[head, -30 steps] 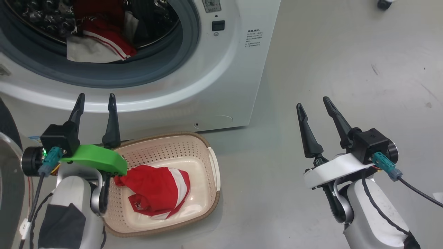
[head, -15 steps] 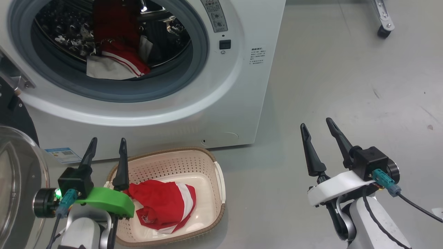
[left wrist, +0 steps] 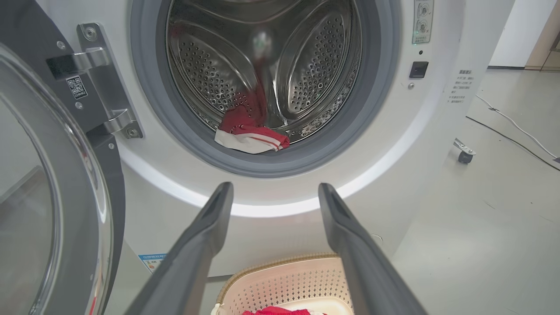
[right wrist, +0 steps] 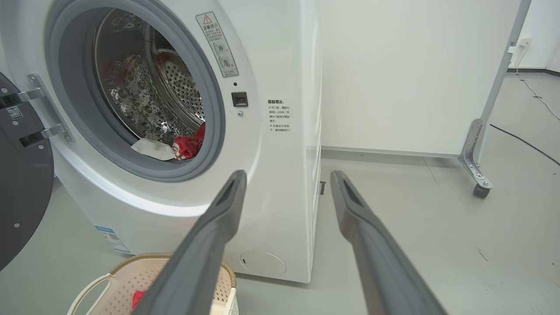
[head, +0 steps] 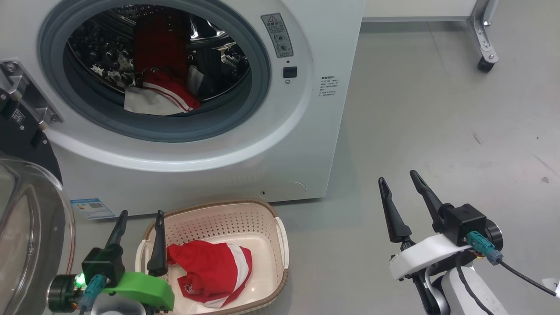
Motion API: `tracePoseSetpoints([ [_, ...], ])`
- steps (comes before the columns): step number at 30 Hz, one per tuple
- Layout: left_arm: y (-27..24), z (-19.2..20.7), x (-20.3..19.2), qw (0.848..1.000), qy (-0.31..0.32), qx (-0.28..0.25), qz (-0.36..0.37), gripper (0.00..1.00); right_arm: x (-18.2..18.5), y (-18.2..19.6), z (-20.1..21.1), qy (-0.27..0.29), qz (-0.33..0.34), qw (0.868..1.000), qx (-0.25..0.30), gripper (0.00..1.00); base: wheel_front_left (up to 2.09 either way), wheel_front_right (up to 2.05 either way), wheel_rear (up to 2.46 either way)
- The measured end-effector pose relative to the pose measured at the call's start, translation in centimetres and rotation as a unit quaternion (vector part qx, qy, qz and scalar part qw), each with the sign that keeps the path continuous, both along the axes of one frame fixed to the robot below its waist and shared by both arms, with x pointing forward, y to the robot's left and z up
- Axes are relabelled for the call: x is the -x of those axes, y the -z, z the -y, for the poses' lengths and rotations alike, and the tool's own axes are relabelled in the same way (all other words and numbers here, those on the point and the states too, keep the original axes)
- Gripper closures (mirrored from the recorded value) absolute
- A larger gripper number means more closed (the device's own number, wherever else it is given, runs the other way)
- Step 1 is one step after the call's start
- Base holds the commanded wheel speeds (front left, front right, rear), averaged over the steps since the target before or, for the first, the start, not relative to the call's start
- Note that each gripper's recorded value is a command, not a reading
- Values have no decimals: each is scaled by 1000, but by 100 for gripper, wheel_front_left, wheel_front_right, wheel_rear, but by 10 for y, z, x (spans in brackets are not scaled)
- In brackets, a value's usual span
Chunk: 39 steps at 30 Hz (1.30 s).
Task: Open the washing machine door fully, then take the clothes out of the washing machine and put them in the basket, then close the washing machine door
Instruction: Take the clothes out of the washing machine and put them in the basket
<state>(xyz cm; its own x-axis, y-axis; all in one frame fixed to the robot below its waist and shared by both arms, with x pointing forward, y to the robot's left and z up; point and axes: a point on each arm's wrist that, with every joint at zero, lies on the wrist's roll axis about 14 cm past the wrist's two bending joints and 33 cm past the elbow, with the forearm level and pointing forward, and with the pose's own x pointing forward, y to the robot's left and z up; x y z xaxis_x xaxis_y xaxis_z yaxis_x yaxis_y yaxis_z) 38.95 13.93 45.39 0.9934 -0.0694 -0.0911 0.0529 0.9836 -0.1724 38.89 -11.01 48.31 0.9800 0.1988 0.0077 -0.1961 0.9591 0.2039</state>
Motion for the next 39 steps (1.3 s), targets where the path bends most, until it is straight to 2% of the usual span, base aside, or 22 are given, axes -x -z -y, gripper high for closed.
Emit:
tracePoseSetpoints([
  [12,0,2,13,1000,-2,0,-4,0,4,-1,0,1,0,1000,-1,0,0,0,0],
  [39,-12,5,14,1000,-1,2,5,0,6,3,0,0,-5,1000,-4,0,0,0,0],
])
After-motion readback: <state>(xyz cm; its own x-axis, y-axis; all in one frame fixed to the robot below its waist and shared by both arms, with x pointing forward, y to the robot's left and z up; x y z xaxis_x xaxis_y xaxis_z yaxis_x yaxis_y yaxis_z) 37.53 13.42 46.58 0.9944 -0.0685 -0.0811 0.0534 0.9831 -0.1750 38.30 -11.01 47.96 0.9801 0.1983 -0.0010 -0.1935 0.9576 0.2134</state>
